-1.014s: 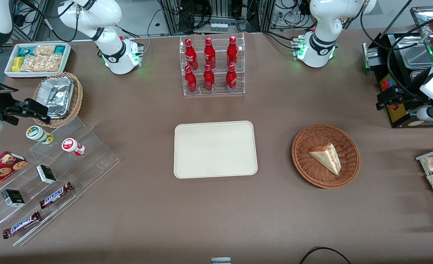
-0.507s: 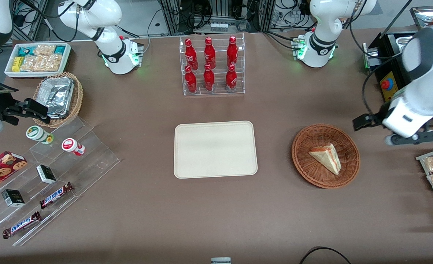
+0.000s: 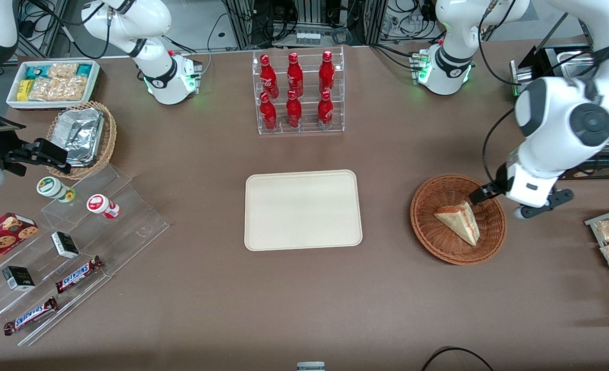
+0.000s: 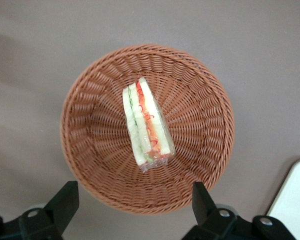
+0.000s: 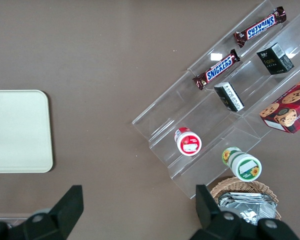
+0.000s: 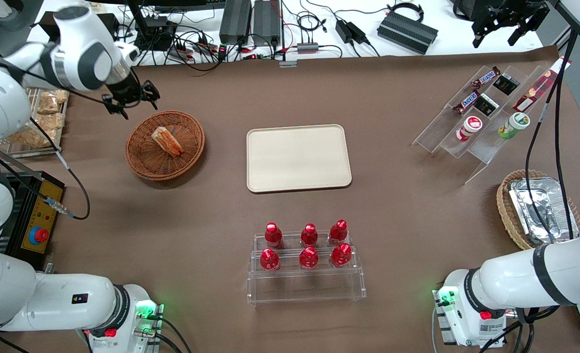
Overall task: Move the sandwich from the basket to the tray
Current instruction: 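Lower the left gripper onto the wrapped sandwich in the basket and grasp it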
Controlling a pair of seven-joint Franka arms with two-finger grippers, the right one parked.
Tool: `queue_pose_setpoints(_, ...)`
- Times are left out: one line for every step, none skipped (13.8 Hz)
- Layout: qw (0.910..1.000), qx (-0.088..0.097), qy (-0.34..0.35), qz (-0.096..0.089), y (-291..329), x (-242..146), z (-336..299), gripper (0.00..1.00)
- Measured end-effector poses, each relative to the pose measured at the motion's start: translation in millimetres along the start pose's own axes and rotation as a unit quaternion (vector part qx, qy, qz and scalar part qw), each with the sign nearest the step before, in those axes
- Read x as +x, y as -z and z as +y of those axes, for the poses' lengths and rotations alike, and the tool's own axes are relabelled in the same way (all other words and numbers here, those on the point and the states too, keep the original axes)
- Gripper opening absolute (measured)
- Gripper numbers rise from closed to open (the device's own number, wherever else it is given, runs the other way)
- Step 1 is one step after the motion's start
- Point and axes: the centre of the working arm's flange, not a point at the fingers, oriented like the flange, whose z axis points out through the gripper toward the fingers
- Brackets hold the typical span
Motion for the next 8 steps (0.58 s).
queue_pose_setpoints(0.9998, -0.004, 0.018, 0.006, -15, -5, 0, 1.00)
queue_pose_setpoints(0.9996, -0.008, 0.027, 0.009, -29, -9, -1, 1.00)
queue_pose_setpoints(0.9994, -0.008, 0.032, 0.009, -41, -11, -2, 1.00)
queue_pose_setpoints(0.9994, -0.008, 0.033, 0.007, -51, -11, -2, 1.00)
queue_pose_setpoints(0.9993, -0.010, 0.034, 0.008, -59, -10, -1, 1.00)
queue_pose_setpoints(0.9993, -0.012, 0.035, 0.009, -65, -8, 0, 1.00)
queue_pose_setpoints(0.9992, -0.014, 0.036, 0.011, -72, -7, 1, 1.00)
queue_pose_setpoints(0.9991, -0.016, 0.038, 0.011, -79, -5, 2, 1.00)
